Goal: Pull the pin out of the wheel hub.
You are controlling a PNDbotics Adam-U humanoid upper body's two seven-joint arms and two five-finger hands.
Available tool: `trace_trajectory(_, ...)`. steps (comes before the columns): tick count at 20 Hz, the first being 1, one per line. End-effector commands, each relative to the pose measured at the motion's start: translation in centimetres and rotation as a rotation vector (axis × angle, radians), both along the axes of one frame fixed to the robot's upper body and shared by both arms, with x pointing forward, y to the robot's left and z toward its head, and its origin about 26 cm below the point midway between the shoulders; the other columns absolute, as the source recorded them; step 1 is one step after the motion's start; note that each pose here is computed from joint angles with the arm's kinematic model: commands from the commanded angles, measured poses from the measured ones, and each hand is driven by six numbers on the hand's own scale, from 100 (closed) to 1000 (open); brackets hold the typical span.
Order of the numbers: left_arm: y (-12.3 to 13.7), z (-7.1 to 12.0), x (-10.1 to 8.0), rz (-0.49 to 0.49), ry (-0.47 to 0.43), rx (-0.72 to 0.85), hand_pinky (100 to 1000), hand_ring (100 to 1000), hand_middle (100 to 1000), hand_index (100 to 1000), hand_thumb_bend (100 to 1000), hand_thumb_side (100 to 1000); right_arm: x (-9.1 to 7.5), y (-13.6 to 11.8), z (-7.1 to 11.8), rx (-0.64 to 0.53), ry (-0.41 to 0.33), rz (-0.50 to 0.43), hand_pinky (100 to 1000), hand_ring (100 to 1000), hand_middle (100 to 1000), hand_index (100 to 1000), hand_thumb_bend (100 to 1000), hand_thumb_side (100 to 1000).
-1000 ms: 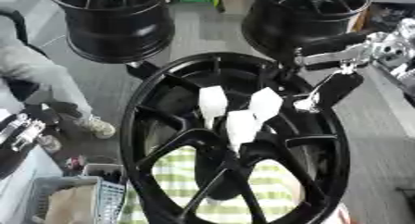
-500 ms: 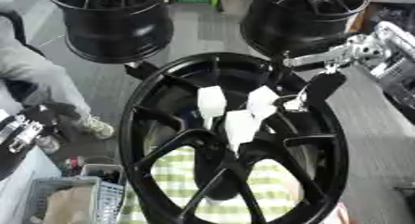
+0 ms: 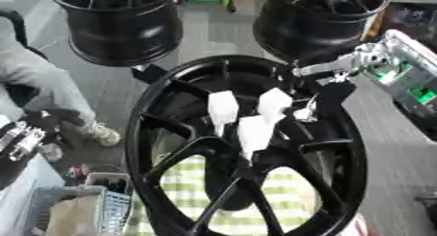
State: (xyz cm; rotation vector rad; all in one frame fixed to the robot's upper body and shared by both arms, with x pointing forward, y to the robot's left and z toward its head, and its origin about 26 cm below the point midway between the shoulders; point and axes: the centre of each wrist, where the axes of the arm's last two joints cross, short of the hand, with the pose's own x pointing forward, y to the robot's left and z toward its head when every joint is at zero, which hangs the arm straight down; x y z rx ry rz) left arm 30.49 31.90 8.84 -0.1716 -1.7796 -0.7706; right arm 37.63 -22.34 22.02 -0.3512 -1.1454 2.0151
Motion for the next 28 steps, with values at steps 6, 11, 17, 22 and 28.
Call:
trace_trajectory(6, 0.0, 1.0, 0.2, -0.013, -0.029, 0.02, 557, 513, 672, 801, 100, 813, -1.4, 1.2, 2.0, 0.024, -0.019, 0.071, 815, 821, 853, 963, 100, 538)
trace_trajectory(11, 0.0, 1.0, 0.2, -0.013, -0.029, 0.019, 556, 513, 672, 801, 100, 813, -1.3, 1.3, 1.2, 0.02, 0.004, 0.061, 812, 820, 854, 964, 100, 504)
trace_trajectory(17, 0.0, 1.0, 0.2, -0.013, -0.03, 0.018, 557, 514, 672, 801, 100, 813, -0.5, 0.7, 0.0, 0.006, 0.03, 0.018, 803, 816, 854, 962, 100, 473)
trace_trajectory(22, 0.0, 1.0, 0.2, -0.011, -0.031, 0.018, 557, 514, 672, 802, 100, 813, 0.1, 0.3, -0.5, 0.007, 0.048, -0.019, 732, 749, 814, 929, 100, 392)
trace_trajectory(28, 0.1, 1.0, 0.2, -0.011, -0.031, 0.018, 557, 514, 673, 802, 100, 814, 0.2, 0.1, -0.1, 0.054, 0.018, -0.044, 431, 479, 562, 710, 100, 287)
